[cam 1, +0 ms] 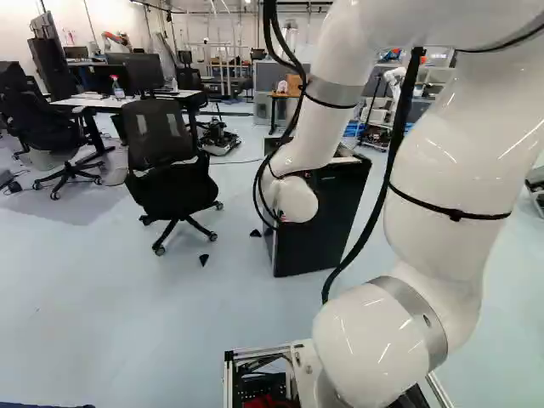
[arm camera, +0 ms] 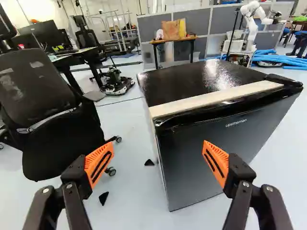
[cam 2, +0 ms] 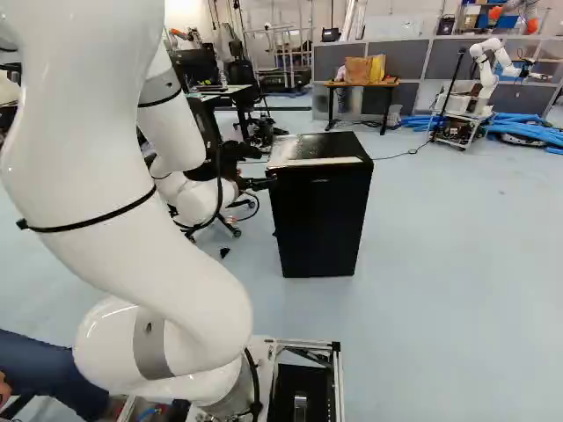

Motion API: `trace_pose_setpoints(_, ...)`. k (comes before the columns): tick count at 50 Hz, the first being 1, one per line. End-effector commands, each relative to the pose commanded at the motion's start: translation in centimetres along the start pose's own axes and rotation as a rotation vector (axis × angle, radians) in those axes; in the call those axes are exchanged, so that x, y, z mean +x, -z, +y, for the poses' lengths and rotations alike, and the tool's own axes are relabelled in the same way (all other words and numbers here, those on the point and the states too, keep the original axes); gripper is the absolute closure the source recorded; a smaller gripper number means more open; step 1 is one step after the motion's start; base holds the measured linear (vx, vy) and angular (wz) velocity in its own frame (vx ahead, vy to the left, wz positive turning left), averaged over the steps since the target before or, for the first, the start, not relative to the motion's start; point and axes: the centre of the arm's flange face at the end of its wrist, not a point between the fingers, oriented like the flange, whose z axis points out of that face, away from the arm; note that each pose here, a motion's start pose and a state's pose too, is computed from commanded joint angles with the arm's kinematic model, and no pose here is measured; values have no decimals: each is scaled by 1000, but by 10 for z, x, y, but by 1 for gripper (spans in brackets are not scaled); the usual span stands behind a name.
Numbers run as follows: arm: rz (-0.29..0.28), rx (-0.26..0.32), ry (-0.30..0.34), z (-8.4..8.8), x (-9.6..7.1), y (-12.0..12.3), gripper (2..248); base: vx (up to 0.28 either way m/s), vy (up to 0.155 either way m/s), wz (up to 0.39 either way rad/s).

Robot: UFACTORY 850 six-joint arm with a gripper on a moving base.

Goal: Grab a drink from the fridge

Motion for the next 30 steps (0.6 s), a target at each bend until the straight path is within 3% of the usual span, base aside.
trace_pose_setpoints(30, 17, -104, -27, -16, -23, -25, 3, 0, 0, 0)
